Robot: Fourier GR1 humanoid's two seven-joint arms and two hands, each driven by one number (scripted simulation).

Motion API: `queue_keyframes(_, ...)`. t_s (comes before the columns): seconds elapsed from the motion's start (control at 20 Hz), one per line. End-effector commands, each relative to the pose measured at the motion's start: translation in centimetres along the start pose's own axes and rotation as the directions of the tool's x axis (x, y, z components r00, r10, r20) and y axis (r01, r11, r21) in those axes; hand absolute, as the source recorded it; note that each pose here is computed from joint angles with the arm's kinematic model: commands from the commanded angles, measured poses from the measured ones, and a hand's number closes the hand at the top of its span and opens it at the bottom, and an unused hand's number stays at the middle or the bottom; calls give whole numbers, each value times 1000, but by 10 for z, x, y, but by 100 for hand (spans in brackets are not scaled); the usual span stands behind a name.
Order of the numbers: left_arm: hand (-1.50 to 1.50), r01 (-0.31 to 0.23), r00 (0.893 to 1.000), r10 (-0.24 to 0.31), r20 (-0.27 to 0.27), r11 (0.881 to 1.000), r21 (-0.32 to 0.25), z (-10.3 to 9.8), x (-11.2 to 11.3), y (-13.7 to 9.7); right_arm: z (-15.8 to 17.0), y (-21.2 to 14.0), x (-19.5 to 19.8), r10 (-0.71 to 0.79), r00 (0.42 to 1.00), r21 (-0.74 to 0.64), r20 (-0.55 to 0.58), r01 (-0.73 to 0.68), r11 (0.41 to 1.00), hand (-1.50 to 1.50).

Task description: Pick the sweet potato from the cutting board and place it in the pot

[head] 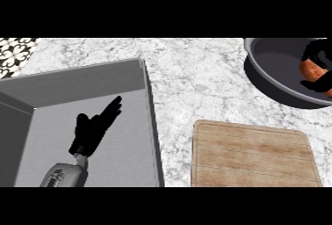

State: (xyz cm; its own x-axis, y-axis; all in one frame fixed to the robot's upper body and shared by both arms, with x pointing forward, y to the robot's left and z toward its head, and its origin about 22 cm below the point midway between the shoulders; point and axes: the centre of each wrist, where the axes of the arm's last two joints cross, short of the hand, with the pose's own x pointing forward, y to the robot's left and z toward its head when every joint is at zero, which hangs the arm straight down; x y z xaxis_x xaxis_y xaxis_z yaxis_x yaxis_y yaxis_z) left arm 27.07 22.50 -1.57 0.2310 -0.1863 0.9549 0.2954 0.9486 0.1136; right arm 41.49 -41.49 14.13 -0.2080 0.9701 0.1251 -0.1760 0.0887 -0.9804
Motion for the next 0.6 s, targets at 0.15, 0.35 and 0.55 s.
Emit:
queue_keyframes(0.15,0,11,1000,-10,9,1000,-24,-4,1,-7,-29,26,32,70,976,262,-207,-13,965,-150)
queue_keyframes(0.35,0,-5,1000,5,-17,1000,6,-2,-4,-9,-32,39,38,-87,992,219,-86,104,970,-150)
queue_keyframes(0.55,0,-25,1000,25,-7,1000,9,6,-8,1,-38,36,45,-422,906,12,45,422,907,-150)
